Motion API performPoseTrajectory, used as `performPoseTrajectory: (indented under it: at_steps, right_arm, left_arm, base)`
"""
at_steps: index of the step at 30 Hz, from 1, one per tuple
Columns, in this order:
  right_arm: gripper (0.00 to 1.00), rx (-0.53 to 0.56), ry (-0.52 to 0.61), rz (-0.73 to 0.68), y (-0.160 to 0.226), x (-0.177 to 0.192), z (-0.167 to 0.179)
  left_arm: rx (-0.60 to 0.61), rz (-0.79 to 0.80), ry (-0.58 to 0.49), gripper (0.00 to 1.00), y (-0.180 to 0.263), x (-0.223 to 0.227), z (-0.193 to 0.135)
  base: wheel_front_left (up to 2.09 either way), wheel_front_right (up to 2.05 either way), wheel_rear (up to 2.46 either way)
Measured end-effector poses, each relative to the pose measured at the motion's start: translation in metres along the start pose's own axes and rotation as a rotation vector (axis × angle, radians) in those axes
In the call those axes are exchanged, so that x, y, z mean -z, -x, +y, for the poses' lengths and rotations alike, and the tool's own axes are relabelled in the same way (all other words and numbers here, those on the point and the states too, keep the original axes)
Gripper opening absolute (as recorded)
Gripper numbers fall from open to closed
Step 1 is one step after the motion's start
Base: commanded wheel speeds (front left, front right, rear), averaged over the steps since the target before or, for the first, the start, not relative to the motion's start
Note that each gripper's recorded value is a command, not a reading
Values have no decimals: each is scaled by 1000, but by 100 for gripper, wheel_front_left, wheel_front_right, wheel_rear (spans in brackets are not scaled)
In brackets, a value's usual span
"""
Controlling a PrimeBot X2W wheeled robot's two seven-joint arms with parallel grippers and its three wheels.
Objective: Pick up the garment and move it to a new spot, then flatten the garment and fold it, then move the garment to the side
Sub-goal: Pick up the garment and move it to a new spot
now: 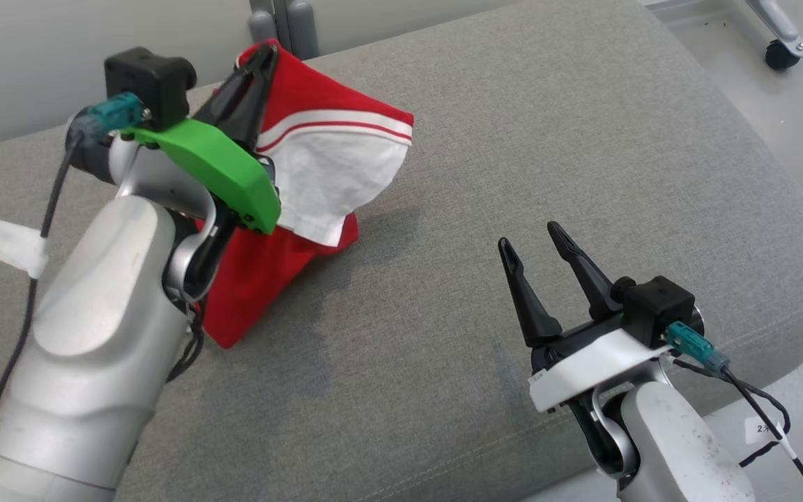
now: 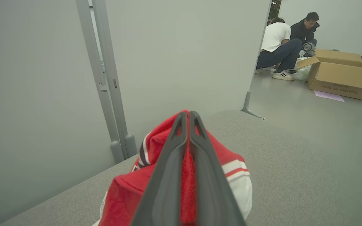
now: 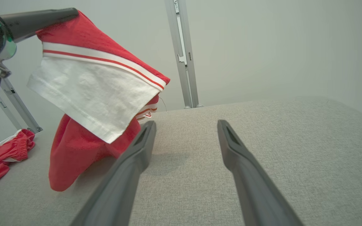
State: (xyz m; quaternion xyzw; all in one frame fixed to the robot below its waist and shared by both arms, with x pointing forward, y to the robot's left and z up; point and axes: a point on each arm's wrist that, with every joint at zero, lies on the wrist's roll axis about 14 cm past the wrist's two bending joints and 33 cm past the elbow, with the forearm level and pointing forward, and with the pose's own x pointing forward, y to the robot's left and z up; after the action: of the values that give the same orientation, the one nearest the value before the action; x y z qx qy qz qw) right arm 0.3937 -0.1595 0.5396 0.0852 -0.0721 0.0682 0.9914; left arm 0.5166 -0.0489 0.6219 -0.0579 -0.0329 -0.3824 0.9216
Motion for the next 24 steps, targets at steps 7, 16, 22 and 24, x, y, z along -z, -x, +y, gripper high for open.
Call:
performPoseTrajectory:
  at_steps: [7, 16, 22, 24]
  right_arm:
    - [100, 18, 3, -1, 2, 1, -6]
    - [100, -3, 7, 2, -1, 1, 1]
    - [100, -18, 3, 3, -3, 2, 6]
    - [100, -22, 0, 2, -4, 2, 7]
  left_arm:
    - [2, 81, 152, 0, 8, 66, -30]
    - [-32, 144, 259, 0, 27, 118, -48]
    - [-41, 135, 298, 100, 33, 122, -54]
    - [-52, 118, 309, 100, 35, 120, -52]
  base:
    - [0, 0, 0]
    - [0, 0, 0]
    - [0, 0, 0]
    - [0, 0, 0]
